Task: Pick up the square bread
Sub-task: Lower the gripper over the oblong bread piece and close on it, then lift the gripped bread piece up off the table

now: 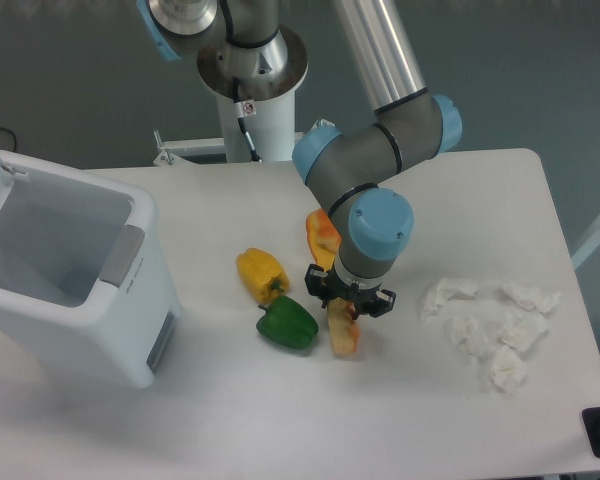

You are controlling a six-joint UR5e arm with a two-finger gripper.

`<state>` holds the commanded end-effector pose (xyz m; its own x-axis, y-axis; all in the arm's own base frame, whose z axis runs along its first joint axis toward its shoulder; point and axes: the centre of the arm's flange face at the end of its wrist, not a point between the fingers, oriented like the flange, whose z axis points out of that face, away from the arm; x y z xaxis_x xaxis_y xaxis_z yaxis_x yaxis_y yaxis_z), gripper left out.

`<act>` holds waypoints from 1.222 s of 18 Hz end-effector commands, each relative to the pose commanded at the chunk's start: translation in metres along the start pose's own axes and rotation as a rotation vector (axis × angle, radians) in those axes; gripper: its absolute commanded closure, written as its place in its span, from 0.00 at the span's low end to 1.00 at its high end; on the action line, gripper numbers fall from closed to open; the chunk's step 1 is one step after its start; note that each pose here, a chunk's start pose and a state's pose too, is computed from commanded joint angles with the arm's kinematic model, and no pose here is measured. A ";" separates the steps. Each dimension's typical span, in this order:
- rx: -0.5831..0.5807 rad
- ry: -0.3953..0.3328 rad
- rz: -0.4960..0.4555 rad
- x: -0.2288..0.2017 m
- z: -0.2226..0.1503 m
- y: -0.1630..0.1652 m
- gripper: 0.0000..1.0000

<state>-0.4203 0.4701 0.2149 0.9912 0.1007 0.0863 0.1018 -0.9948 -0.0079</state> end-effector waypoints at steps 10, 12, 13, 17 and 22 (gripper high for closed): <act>0.083 -0.089 0.009 -0.031 -0.053 -0.023 0.74; 0.104 -0.116 0.022 -0.043 -0.068 -0.028 0.74; 0.118 -0.133 0.036 -0.050 -0.077 -0.029 0.74; 0.122 -0.181 0.166 -0.065 -0.098 -0.030 0.84; 0.084 -0.224 0.231 -0.076 -0.107 -0.027 0.90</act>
<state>-0.5078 0.4871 0.3155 0.9819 -0.1171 -0.1488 -0.1306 -0.9878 -0.0850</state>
